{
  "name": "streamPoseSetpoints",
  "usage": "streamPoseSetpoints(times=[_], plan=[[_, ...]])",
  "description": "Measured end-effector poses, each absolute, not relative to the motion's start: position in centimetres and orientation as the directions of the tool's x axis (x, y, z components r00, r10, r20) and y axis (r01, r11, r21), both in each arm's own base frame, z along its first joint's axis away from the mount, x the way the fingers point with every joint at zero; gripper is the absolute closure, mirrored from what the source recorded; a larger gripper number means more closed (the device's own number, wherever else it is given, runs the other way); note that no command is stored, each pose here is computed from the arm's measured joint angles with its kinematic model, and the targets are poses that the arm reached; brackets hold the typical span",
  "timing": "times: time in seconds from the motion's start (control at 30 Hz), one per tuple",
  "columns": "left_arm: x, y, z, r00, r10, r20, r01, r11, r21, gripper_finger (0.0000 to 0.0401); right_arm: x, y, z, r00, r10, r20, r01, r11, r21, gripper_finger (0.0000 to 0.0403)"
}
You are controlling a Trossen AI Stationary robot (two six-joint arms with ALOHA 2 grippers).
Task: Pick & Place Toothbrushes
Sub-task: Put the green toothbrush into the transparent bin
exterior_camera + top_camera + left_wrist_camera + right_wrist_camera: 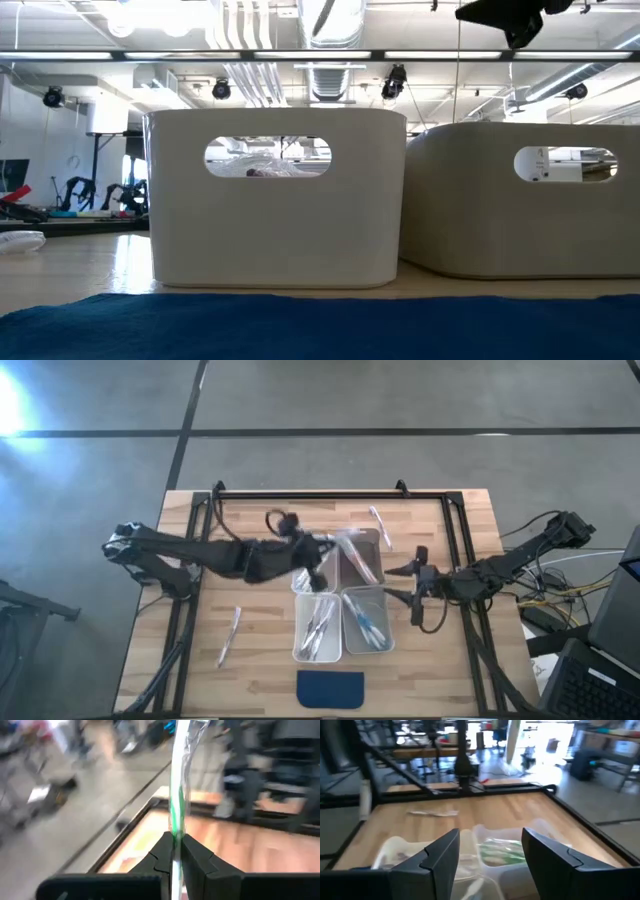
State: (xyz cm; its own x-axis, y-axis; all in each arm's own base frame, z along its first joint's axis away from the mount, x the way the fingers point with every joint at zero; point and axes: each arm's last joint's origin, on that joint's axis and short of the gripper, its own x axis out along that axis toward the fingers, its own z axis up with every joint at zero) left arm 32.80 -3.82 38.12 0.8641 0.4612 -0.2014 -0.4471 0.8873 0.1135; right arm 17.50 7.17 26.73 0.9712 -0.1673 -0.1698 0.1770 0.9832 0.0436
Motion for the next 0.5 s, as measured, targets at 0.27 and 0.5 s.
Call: streamPoseSetpoints(times=[0.27,0.5], plan=[[32.0,1.5,39.9,0.709,0.59,-0.385,-0.637,0.771,0.01,0.0378,16.9,6.4,26.2,0.918,-0.346,-0.194,0.356,0.934,0.02,0.0204],[31.6,5.5,42.0,0.778,0.476,-0.409,-0.584,0.788,-0.195,0.0379,16.7,6.2,25.9,0.904,-0.37,-0.213,0.386,0.922,0.034,0.0227]])
